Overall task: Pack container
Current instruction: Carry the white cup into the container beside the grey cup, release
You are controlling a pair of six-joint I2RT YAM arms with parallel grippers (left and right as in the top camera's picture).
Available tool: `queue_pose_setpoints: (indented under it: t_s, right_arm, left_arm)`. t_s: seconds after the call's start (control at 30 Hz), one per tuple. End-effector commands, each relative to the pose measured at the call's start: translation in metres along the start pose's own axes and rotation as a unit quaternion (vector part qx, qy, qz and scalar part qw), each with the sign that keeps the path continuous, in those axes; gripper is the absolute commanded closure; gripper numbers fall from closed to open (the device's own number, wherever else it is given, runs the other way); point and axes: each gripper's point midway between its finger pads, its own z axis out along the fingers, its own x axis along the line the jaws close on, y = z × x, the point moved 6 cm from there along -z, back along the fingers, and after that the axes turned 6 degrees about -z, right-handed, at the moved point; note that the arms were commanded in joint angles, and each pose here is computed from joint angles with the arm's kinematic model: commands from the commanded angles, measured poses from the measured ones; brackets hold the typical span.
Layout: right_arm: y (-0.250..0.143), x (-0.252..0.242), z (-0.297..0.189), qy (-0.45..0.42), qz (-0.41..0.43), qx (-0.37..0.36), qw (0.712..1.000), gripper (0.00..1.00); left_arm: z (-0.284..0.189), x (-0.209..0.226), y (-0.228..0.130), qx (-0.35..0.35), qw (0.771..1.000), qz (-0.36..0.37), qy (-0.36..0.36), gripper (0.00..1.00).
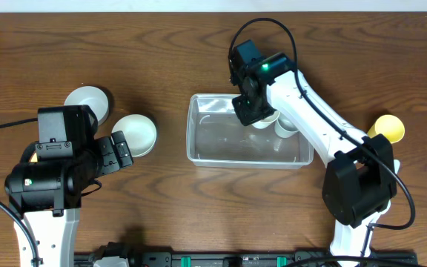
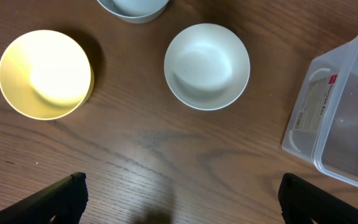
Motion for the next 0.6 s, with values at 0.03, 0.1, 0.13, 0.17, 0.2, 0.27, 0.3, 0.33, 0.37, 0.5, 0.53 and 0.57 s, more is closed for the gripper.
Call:
queue_pose_setpoints:
  t_s: [0.03,0.1,0.13,0.17,0.2,0.27,0.3,0.33,0.37,0.5,0.53,0.57]
  right_arm:
    - [-0.001,0.004,0.01,-0.001,-0.008,0.012,1.0,0.95]
    - [-0.002,0.004,0.016,-0.001,-0.008,0.02,1.0,0.96]
    - [-0.002,0.004,0.018,-0.001,-0.008,0.023,1.0,0.96]
    - [-0.002,0.004,0.023,-0.002,-0.008,0.029,1.0,0.98]
    - [-0.002,0.004,0.025,-0.002,-0.008,0.032,0.999,0.99]
    - [-0.003,0.004,0.03,-0.002,-0.008,0.037,0.999,0.99]
    - [-0.003,0.004,0.032,-0.002,-0.008,0.039,0.999,0.99]
    - [-0.002,0.004,0.033,-0.002,-0.008,0.04,0.999,0.99]
    - [-0.002,0.004,0.035,-0.002,-0.008,0.04,0.999,0.99]
    - [-0.001,0.002,0.036,-0.002,-0.006,0.04,0.999,0.96]
    - [-0.001,0.002,0.036,-0.002,-0.006,0.04,0.999,0.9]
    - [-0.001,0.002,0.036,-0.002,-0.006,0.04,0.999,0.85]
  left_arm:
    - [-0.002,0.0,0.002,-0.002,1.0,-0.005,0.001,0.02]
    - [-0.002,0.0,0.001,0.0,1.0,-0.005,0.001,0.02]
    - [-0.002,0.0,0.001,0.0,1.0,-0.005,0.001,0.02]
    - [-0.002,0.0,0.001,0.0,1.0,-0.005,0.001,0.02]
    - [-0.002,0.0,0.001,0.0,1.0,-0.005,0.001,0.02]
    - [-0.002,0.0,0.001,0.0,1.0,-0.005,0.001,0.02]
    - [-0.002,0.0,0.001,-0.001,1.0,-0.005,0.001,0.02]
    - [-0.002,0.0,0.001,0.0,1.0,-0.005,0.001,0.02]
    - [-0.002,0.0,0.001,-0.001,1.0,-0.005,0.001,0.02]
    - [-0.002,0.0,0.001,-0.001,1.0,-0.005,0.001,0.02]
    - [-0.002,0.0,0.001,-0.001,1.0,-0.005,0.001,0.02]
    - [-0.002,0.0,0.001,-0.001,1.0,-0.005,0.001,0.02]
